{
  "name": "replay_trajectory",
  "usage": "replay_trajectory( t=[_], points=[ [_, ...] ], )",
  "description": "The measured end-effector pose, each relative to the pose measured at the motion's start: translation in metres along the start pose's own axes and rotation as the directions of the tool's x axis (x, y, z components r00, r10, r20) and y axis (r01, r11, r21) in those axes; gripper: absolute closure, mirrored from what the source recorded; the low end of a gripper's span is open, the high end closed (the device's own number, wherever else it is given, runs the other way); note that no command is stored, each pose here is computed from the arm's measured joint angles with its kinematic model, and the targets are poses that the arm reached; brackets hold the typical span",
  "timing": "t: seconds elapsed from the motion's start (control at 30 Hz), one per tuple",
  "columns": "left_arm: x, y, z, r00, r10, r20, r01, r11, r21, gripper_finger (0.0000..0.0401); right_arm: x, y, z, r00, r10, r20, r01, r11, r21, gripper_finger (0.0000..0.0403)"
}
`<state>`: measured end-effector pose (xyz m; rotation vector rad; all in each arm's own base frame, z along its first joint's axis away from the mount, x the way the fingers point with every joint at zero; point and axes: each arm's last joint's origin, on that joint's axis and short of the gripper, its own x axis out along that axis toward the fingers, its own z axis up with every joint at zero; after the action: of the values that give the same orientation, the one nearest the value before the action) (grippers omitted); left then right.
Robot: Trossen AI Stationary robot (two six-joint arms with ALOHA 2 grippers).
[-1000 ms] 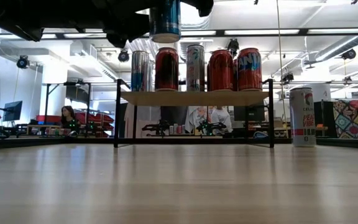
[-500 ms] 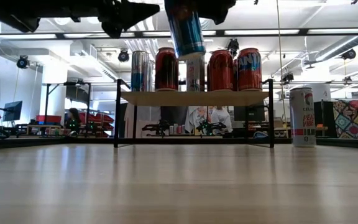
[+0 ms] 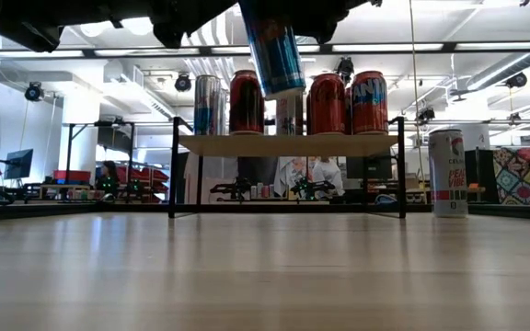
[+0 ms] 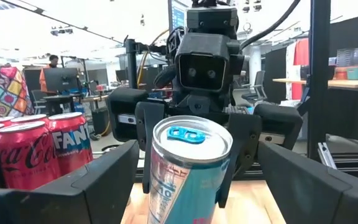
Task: Place canned beverage on shelf
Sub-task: Put the blue soda can on the shelf
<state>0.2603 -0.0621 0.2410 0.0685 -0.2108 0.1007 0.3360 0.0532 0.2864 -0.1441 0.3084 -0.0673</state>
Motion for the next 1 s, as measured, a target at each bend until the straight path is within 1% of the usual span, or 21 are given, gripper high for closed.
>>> replay_trajectory(
  t=[0.27,0.4,0.6,0.77,0.9,1.0],
  points=[
    [0.006,0.001,-0.009,1.0,0.014,-0.012,-0.014,1.0,0.026,0.0085,0.0,0.0,0.001,1.0,0.004,0.008,-0.004,1.0,0.007,0.0183],
    [0.014,0.0,-0.012,1.0,0.024,0.005,-0.024,0.998,0.052,0.0085,0.0,0.0,0.0,1.0,0.006,0.007,-0.006,1.0,0.007,0.0183],
    [0.027,-0.001,-0.015,0.999,0.035,0.003,-0.035,0.997,0.067,0.0085,0.0,0.001,0.0,1.0,0.029,0.009,-0.03,1.0,0.007,0.0183],
    [0.032,-0.002,-0.014,0.999,0.035,0.01,-0.036,0.995,0.092,0.0086,0.001,0.001,0.0,1.0,0.03,0.006,-0.03,1.0,0.007,0.0183],
    [0.034,-0.002,-0.012,0.999,0.031,0.017,-0.033,0.996,0.088,0.0095,0.001,0.001,-0.002,1.0,0.03,0.0,-0.03,1.0,0.005,0.0183],
    [0.035,-0.002,-0.012,0.999,0.029,0.014,-0.03,0.996,0.089,0.0116,0.001,0.001,-0.003,1.0,0.03,-0.001,-0.03,1.0,0.004,0.0183]
  ],
)
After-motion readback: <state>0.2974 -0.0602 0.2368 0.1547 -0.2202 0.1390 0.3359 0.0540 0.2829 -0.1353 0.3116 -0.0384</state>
